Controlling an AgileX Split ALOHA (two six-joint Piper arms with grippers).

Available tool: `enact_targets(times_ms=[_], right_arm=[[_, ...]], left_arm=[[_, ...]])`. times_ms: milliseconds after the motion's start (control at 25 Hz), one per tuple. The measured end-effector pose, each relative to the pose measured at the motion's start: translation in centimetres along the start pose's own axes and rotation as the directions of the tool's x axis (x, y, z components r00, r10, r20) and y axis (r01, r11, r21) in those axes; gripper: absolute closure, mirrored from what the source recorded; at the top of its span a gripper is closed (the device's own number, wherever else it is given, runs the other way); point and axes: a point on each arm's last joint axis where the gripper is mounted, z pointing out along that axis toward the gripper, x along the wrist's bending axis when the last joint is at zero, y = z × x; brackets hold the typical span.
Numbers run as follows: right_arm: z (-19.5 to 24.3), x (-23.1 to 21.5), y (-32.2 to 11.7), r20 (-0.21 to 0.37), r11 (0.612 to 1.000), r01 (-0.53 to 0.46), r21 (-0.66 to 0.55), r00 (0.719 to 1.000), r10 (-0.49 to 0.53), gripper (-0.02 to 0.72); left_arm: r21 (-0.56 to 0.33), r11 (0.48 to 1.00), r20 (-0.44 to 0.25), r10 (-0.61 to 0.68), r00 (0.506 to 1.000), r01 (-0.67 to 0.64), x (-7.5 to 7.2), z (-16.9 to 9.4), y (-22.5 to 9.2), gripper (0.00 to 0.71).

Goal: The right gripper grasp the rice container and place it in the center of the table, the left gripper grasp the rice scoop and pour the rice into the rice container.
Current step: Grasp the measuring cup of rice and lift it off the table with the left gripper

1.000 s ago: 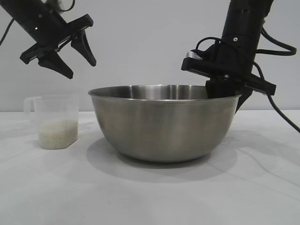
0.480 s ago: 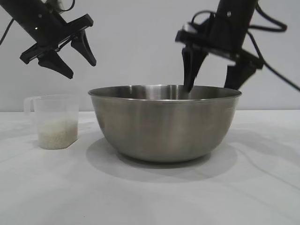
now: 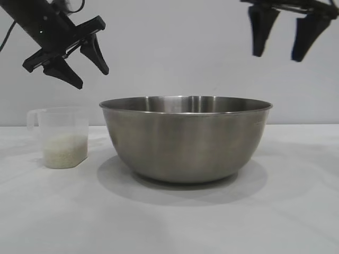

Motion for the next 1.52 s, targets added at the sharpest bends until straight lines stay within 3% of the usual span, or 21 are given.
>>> enact_targets(times_ms=[400,960,1320,1520], right_arm=[[-6.2,-0.8,-6.2,0.047,0.998,-0.043,-0.038,0.998,0.045,0.178],[-10.6,2.2,-21.6,0.064,0.996,-0.031,-0.080,0.997,0.036,0.178],[-11.1,3.9,-32.0,0.082,0.970,-0.001,-0.241,0.996,0.021,0.178],[-10.1,4.5,-36.0,0.074,0.925,0.014,-0.380,0.997,0.015,0.178]], left_arm=[[0.000,1.000,0.000,0.000,1.000,0.000,0.0,0.0,0.0,0.319],[0.000,1.000,0.000,0.000,1.000,0.000,0.0,0.0,0.0,0.319],[0.000,1.000,0.000,0.000,1.000,0.000,0.0,0.0,0.0,0.319],[-0.003,1.000,-0.002,0.000,1.000,0.000,0.0,0.0,0.0,0.319]])
